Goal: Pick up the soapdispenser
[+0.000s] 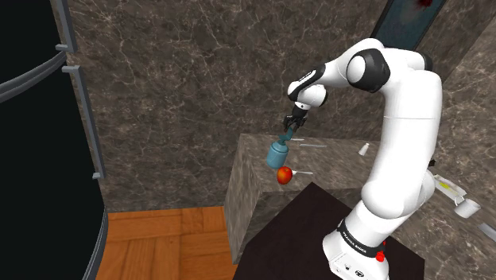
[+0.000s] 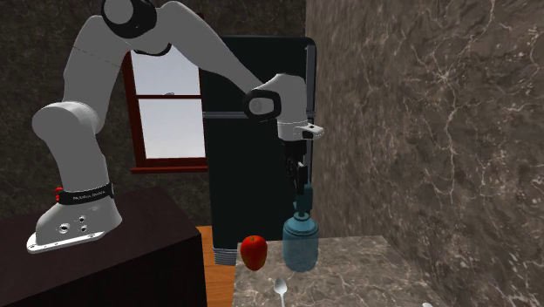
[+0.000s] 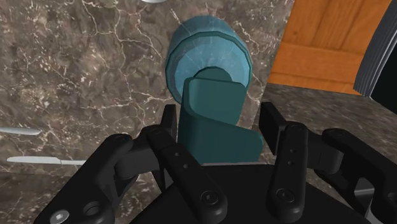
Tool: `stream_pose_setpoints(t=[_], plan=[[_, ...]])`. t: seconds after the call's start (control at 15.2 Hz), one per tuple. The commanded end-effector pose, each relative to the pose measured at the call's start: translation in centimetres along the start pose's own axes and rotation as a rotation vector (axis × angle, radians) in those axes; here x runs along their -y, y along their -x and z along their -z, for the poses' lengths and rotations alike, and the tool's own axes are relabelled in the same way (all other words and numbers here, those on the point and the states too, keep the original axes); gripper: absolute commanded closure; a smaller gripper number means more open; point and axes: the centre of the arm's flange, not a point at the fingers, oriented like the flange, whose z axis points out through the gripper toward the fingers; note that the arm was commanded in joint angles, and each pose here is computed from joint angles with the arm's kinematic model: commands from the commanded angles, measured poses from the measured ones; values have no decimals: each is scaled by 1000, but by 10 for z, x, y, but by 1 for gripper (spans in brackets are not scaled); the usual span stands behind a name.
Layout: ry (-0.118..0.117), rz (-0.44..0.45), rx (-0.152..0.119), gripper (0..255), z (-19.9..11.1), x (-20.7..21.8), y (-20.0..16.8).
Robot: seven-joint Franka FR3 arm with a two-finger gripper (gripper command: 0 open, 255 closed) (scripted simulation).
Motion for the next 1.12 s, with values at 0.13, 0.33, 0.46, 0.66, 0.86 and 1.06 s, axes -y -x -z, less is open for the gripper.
stream_pose_setpoints(t=[0.13,0.33,0.46,0.66,0.86,1.06], plan=[[0,0,4,255,-1,0,1],[0,0,4,255,10,1,0],[0,0,4,255,21,1,-1],[0,0,4,255,37,2,-2],[0,0,4,255,52,2,-4],[0,0,4,255,68,2,-5]])
